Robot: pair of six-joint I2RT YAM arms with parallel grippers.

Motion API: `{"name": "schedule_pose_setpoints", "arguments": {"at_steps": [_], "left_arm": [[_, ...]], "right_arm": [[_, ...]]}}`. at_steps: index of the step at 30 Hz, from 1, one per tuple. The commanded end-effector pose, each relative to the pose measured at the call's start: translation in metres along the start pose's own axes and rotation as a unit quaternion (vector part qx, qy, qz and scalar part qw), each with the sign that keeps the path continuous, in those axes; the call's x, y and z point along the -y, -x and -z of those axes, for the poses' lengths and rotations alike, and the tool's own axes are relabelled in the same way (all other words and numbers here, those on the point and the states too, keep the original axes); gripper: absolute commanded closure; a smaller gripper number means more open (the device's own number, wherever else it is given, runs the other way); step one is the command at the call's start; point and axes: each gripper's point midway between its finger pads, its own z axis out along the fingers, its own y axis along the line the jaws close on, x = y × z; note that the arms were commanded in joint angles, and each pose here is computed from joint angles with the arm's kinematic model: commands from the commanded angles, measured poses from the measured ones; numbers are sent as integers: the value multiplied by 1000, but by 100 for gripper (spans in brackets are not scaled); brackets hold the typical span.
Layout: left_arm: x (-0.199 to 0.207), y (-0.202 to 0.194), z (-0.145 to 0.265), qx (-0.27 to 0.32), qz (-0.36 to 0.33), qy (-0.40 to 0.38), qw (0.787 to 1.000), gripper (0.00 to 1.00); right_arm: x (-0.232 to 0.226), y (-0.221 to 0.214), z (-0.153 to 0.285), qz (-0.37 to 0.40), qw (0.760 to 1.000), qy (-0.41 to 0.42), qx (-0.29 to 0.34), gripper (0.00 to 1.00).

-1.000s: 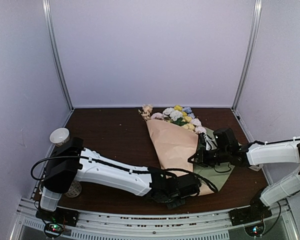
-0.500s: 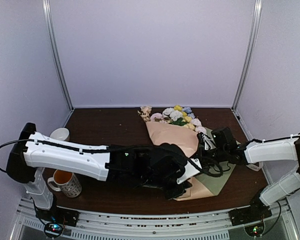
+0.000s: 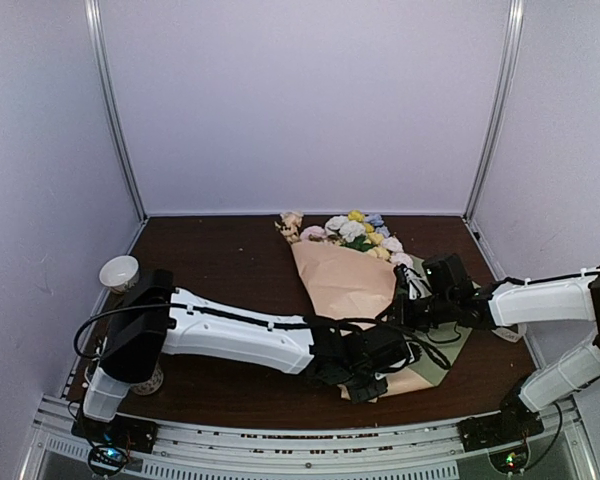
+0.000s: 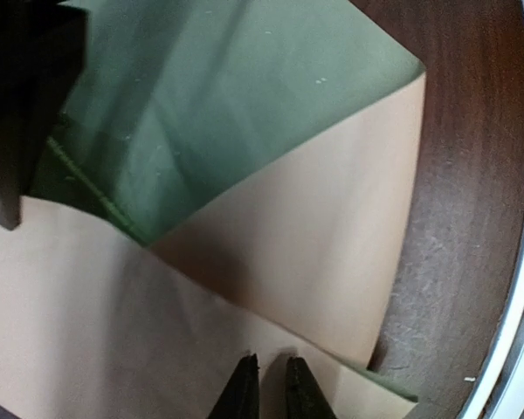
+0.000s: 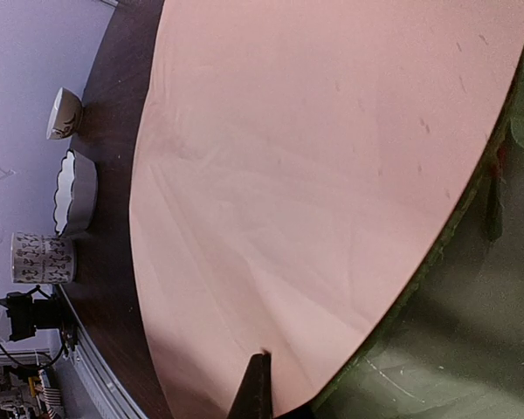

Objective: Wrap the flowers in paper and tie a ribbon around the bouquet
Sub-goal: Fold the one-fourth-folded wrapping paper at the center of the board, then pick up the two-thirds-folded wrapping paper from the center of the board.

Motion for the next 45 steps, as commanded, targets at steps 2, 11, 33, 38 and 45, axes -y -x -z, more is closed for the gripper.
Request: {"name": "schedule_pose_setpoints", "arguments": {"at_steps": [2, 11, 33, 38, 45], "left_arm": [[26, -2, -15, -15, -20, -39, 999, 83], [36, -34, -41, -54, -1, -49, 997, 82], [-15, -4, 42, 32, 48, -16, 998, 69], [-13, -23, 17, -11, 36, -6, 999, 70], [11, -19, -7, -21, 12, -30, 999, 69]], "right_arm": [[-3, 13, 2, 5, 1000, -3, 19, 100], [3, 17, 8, 15, 999, -32, 26, 96], [-3, 24, 4, 41, 998, -35, 11, 98], [-4, 28, -1, 42, 998, -37, 7, 99], [-1, 27, -7, 38, 998, -41, 5, 99]]}}
